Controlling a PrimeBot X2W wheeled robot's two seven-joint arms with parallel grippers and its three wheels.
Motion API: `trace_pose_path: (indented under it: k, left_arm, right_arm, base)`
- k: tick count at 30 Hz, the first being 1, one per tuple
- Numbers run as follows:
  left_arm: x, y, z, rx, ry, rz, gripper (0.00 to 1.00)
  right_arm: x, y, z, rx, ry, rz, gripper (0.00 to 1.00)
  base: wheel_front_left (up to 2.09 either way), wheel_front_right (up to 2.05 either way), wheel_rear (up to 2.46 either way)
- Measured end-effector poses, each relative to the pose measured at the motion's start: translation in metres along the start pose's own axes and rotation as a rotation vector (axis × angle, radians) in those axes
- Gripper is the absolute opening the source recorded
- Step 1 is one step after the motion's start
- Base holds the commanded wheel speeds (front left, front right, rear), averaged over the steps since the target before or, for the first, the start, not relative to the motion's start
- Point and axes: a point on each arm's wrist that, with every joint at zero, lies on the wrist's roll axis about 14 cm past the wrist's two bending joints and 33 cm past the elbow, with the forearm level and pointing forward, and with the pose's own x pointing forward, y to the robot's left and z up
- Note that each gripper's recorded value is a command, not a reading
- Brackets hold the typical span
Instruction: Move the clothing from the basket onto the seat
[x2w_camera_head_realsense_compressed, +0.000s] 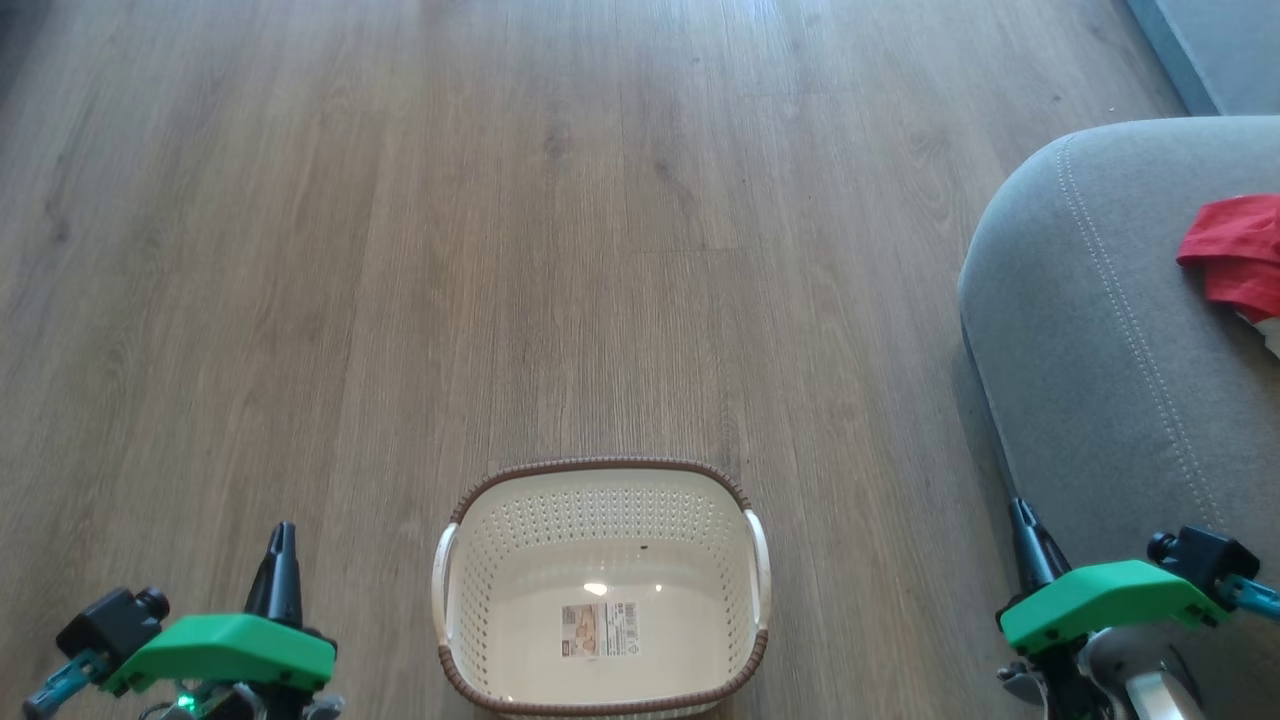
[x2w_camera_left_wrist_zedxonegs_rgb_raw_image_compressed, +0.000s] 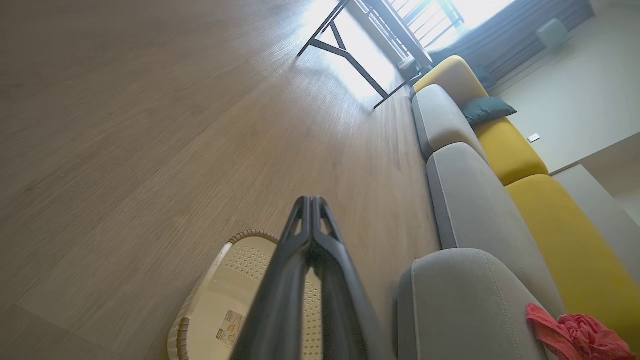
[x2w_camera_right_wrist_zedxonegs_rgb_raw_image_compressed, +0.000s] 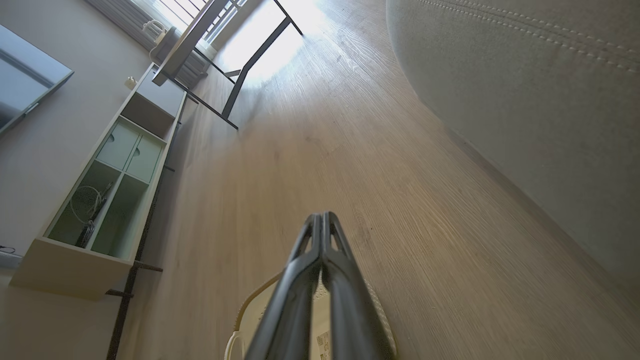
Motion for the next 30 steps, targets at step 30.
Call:
trace_pose_path:
  k: [30]
  left_arm:
    - [0.006, -0.011, 0.008, -0.339, 0.009, -0.026, 0.0]
  right_arm:
    - [0.003, -0.005, 0.01, 0.339, -0.021, -0.028, 0.0]
  base:
    - [0.0, 0.0, 0.0]
